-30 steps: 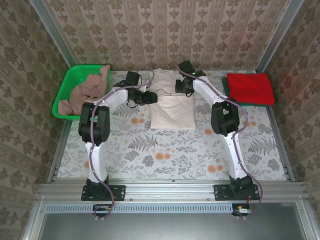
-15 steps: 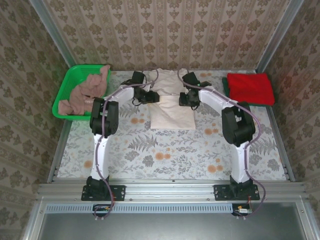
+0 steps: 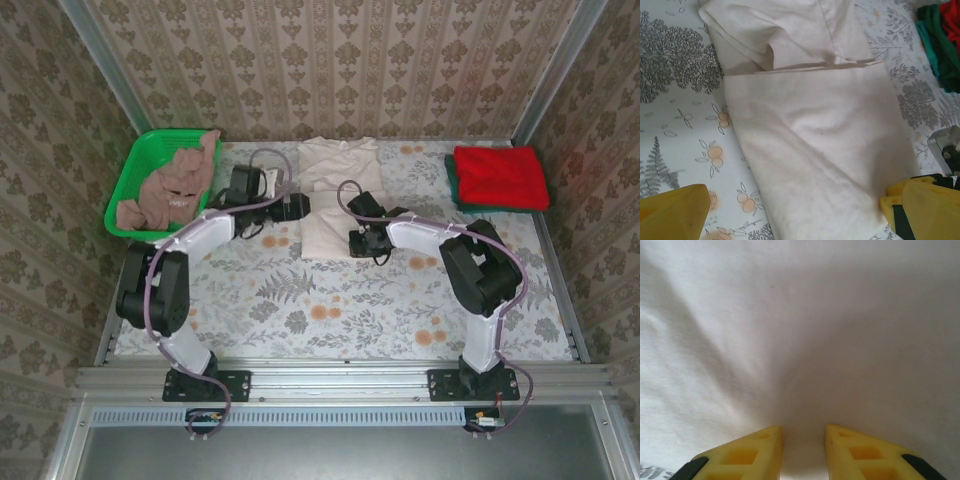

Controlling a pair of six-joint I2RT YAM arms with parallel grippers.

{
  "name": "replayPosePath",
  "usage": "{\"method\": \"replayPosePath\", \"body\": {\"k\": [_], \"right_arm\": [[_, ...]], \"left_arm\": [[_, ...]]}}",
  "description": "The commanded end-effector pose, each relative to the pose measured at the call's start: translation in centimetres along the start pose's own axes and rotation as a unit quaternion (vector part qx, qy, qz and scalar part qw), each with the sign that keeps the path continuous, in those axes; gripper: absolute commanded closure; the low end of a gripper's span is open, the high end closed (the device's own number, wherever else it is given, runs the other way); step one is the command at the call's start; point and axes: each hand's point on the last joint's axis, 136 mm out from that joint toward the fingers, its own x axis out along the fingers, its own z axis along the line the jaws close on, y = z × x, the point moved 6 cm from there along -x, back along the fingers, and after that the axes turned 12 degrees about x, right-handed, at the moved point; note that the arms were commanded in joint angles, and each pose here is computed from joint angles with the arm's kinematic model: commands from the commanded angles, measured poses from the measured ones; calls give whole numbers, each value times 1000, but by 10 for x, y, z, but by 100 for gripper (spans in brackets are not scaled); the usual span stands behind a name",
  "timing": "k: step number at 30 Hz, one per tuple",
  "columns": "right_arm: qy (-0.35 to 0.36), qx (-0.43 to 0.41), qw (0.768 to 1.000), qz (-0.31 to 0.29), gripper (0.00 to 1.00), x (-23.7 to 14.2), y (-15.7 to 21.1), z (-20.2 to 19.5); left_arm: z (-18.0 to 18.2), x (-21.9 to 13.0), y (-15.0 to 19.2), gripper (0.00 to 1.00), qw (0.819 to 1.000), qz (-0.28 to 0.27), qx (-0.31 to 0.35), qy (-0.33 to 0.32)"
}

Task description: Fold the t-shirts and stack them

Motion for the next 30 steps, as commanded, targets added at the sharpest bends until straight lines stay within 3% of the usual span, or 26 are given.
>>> {"method": "replayPosePath", "body": {"k": [1, 7, 10, 13, 17, 21, 23, 24, 30], "right_arm": [[11, 0, 1000, -1, 70, -8, 16, -7], [7, 10, 1000, 27, 70, -1, 70, -18], [10, 11, 999, 38, 71, -5, 93, -20], [33, -21, 998, 39, 71, -22, 119, -20], [62, -20, 998, 18, 70, -57, 136, -41], [-14, 17, 999, -35, 61, -102, 135, -50], [-17, 47, 997, -55, 58, -115, 139, -65], [-22, 63, 996, -61, 55, -117, 141, -71], [-49, 106, 993, -33, 51, -90, 155, -78]], "left_arm": [[-9, 8, 40, 0, 999, 11, -26, 14], [-18, -18, 89, 4, 999, 6, -51, 19], [-24, -31, 104, 19, 998, 24, -47, 22], [-42, -45, 122, 22, 998, 32, -34, 28], [-52, -68, 146, 17, 999, 41, -22, 7], [-62, -75, 165, 16, 998, 53, -24, 8], [-66, -75, 171, 8, 998, 65, -25, 6], [-69, -74, 173, 1, 998, 66, -24, 5], [-79, -51, 174, 0, 998, 54, -27, 21]]}}
